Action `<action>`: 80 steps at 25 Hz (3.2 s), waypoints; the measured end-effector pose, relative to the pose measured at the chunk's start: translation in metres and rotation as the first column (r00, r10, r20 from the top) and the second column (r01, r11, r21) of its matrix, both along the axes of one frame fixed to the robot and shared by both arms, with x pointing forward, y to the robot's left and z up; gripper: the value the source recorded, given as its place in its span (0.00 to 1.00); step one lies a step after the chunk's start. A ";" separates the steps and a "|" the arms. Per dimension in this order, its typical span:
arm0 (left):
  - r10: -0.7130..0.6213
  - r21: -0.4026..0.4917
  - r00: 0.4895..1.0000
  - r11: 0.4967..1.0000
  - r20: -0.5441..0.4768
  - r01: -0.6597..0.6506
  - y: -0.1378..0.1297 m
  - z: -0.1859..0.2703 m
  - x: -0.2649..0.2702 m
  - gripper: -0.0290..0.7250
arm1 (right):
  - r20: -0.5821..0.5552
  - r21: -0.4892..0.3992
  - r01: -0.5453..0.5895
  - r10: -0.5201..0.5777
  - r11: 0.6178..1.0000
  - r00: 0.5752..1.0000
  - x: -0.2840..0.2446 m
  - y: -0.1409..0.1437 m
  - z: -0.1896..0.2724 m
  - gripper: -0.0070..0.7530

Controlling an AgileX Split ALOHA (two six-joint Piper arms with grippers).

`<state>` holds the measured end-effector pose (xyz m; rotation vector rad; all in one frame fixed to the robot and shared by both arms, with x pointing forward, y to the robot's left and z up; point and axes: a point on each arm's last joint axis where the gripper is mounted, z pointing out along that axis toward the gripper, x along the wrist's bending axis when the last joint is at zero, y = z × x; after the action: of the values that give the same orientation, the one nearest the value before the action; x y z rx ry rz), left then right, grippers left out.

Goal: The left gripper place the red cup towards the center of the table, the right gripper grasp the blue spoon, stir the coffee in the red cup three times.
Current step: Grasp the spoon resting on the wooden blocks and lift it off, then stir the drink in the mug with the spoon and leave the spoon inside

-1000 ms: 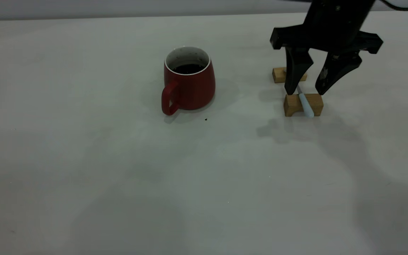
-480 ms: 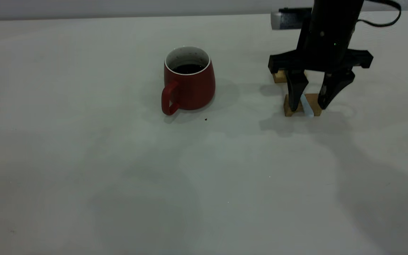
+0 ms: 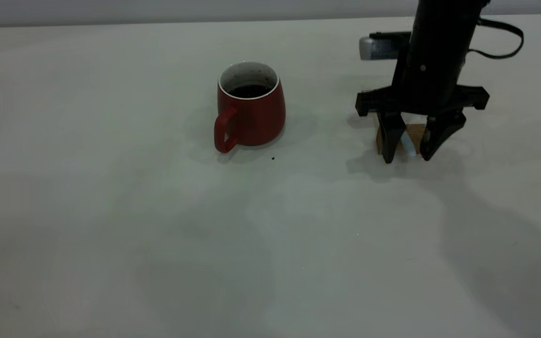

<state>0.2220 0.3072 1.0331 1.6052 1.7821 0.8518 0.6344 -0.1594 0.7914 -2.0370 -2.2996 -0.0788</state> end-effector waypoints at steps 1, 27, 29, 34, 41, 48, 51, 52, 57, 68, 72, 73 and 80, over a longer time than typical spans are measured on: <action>0.000 0.000 1.000 1.000 0.000 0.000 0.000 0.000 0.000 0.77 | -0.001 -0.001 0.003 -0.003 1.000 1.000 0.000 -0.001 -0.002 0.71; 0.000 0.000 1.000 1.000 0.000 0.000 0.000 0.000 0.000 0.77 | -0.032 0.030 0.006 -0.005 1.000 0.999 -0.004 -0.001 0.061 0.18; 0.000 0.000 1.000 1.000 0.000 0.000 0.000 0.000 0.000 0.77 | -0.034 0.116 0.041 -0.037 0.992 0.999 -0.005 0.006 0.082 0.18; 0.000 0.000 1.000 1.000 0.000 0.000 0.000 0.000 0.000 0.77 | -0.177 0.439 0.216 -0.152 0.872 0.972 -0.009 0.036 0.097 0.18; 0.000 0.000 1.000 1.000 0.000 0.000 0.000 0.000 0.000 0.77 | -0.398 0.699 0.432 -0.192 0.570 0.897 -0.005 0.065 0.106 0.18; 0.000 0.000 1.000 1.000 0.000 0.000 0.000 0.000 0.000 0.77 | -0.644 0.672 0.703 -0.286 0.232 0.710 0.011 0.074 0.117 0.18; 0.000 0.000 1.000 1.000 0.000 0.000 0.000 0.000 0.000 0.77 | -0.778 0.550 0.827 -0.287 0.120 0.559 0.013 0.077 0.122 0.18; 0.000 0.000 1.000 1.000 0.000 0.000 0.000 0.000 0.000 0.77 | -0.821 0.496 0.864 -0.280 0.082 0.498 0.014 0.079 0.124 0.18; 0.000 0.000 1.000 1.000 0.000 0.000 0.000 0.000 0.000 0.77 | -0.940 0.255 0.967 -0.237 -0.002 0.247 0.013 0.084 0.123 0.18; 0.000 0.000 1.000 1.000 0.000 0.000 0.000 0.000 0.000 0.77 | -0.963 0.141 0.990 -0.231 -0.005 0.136 0.040 0.091 0.047 0.18; 0.000 0.000 1.000 1.000 0.000 0.000 0.000 0.000 0.000 0.77 | -0.963 0.097 0.995 -0.254 -0.021 0.088 0.042 0.080 0.021 0.18; 0.000 0.000 1.000 1.000 0.000 0.000 0.000 0.000 0.000 0.77 | -0.964 0.092 0.995 -0.254 -0.024 0.083 0.042 0.079 0.019 0.18; 0.000 0.000 1.000 1.000 0.000 0.000 0.000 0.000 0.000 0.77 | -0.967 0.134 0.990 -0.212 0.033 0.138 0.044 0.107 0.013 0.18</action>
<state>0.2220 0.3072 1.0331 1.6052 1.7821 0.8518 0.6784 -0.0529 0.8045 -1.7565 -0.1730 -0.2569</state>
